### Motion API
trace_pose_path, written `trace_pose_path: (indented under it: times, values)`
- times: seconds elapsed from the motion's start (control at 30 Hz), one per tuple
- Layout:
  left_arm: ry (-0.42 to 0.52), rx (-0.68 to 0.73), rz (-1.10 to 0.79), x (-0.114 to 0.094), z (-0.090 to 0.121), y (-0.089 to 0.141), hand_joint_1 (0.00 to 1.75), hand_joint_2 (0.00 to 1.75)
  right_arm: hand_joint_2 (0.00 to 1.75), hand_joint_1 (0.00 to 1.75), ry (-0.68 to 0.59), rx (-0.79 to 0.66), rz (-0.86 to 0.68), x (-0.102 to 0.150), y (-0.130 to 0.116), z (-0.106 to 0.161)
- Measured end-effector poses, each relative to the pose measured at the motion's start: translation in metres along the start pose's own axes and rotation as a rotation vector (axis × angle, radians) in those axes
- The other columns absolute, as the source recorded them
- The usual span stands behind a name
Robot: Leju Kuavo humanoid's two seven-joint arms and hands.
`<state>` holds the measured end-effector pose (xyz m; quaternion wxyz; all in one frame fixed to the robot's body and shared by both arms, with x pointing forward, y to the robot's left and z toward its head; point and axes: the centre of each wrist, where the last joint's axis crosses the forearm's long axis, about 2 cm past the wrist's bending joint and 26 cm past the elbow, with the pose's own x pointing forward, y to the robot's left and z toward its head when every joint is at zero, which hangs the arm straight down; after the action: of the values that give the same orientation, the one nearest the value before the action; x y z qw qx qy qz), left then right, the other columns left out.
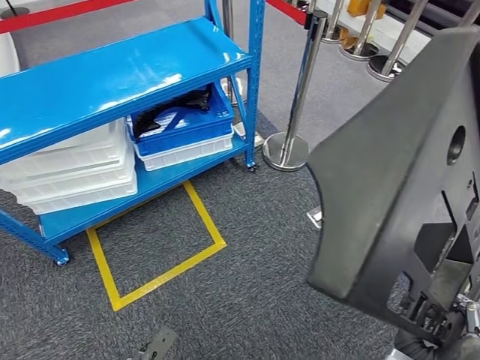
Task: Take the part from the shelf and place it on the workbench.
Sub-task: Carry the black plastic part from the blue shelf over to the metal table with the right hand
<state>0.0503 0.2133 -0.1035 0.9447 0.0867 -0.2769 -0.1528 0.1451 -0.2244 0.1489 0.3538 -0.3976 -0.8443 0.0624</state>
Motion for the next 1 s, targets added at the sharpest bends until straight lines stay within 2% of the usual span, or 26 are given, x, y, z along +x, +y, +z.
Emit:
trace_pose_path:
  times: [1.0]
  values:
    - [-0.035,-0.001,-0.006,0.001,0.000,-0.002,0.00,1.75,1.75,1.75,0.012,-0.058,0.063,-0.006,-0.015,0.000]
